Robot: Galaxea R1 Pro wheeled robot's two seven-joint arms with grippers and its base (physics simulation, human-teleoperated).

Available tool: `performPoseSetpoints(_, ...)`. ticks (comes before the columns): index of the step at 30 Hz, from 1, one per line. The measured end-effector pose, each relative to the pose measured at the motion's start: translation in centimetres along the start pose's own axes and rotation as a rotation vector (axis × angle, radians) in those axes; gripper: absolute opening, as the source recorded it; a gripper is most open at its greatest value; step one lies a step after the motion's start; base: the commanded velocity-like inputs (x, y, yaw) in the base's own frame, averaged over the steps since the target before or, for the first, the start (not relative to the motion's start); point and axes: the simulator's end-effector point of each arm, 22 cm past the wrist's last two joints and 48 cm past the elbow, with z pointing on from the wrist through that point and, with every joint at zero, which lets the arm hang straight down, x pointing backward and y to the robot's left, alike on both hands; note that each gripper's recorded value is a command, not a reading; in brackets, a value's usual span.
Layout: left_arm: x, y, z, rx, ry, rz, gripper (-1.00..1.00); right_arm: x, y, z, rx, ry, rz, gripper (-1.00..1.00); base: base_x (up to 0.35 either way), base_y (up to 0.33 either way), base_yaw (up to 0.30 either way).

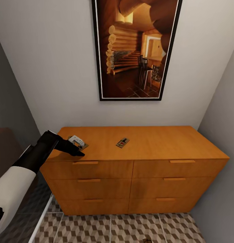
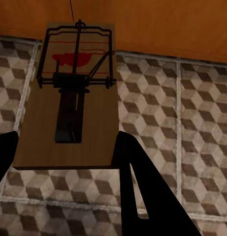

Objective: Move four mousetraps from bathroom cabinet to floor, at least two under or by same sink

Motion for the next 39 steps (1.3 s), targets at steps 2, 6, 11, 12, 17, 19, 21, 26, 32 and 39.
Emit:
performPoseSetpoints(2, 0.0, 0.0, 0.0, 0.0, 0.0, 0.0, 1.0, 0.01, 0.01, 0.0, 0.0, 0.0, 0.0, -1.0, 0.0, 0.0, 0.0)
performPoseSetpoints(6, 0.0, 0.0, 0.0, 0.0, 0.0, 0.0, 1.0, 0.0, 0.0, 0.0, 0.0, 0.0, 0.0, -1.0, 0.0, 0.0, 0.0)
performPoseSetpoints(11, 0.0, 0.0, 0.0, 0.0, 0.0, 0.001, 1.0, -0.01, 0.01, 0.0, 0.0, 0.0, 0.0, -1.0, 0.0, 0.0, 0.0)
performPoseSetpoints(12, 0.0, 0.0, 0.0, 0.0, 0.0, 0.001, 1.0, 0.0, 0.01, 0.0, 0.0, 0.0, 0.0, -1.0, 0.0, 0.0, 0.0)
performPoseSetpoints(17, 0.0, 0.0, 0.0, 0.0, 0.0, 0.001, 1.0, 0.01, 0.01, -0.01, 0.0, 0.0, 0.0, -1.0, 0.0, 0.0, 0.0)
performPoseSetpoints(19, 0.0, 0.0, -0.01, -0.001, 0.0, 0.001, 1.0, 0.0, 0.01, 0.0, 0.0, 0.0, 0.0, -1.0, 0.0, 0.0, 0.0)
performPoseSetpoints(21, -0.01, 0.01, -0.01, -0.001, 0.0, 0.002, 1.0, 0.0, 0.01, 0.0, 0.0, 0.0, 0.0, -1.0, 0.0, 0.0, 0.0)
performPoseSetpoints(26, -0.17, -0.04, 0.08, 0.003, -0.011, 0.017, 1.0, 0.01, 0.01, -0.01, 0.0, 0.0, 0.0, -1.0, 0.0, 0.0, 0.0)
performPoseSetpoints(32, -0.3, -0.02, 0.14, 0.004, -0.02, 0.031, 1.0, 0.0, 0.01, 0.0, 0.0, 0.0, 0.0, -1.0, 0.0, 0.0, 0.0)
performPoseSetpoints(39, -0.3, -0.15, 0.2, 0.012, -0.022, 0.026, -1.0, 0.01, 0.01, -0.01, 0.0, 0.0, 0.0, -1.0, 0.0, 0.0, 0.0)
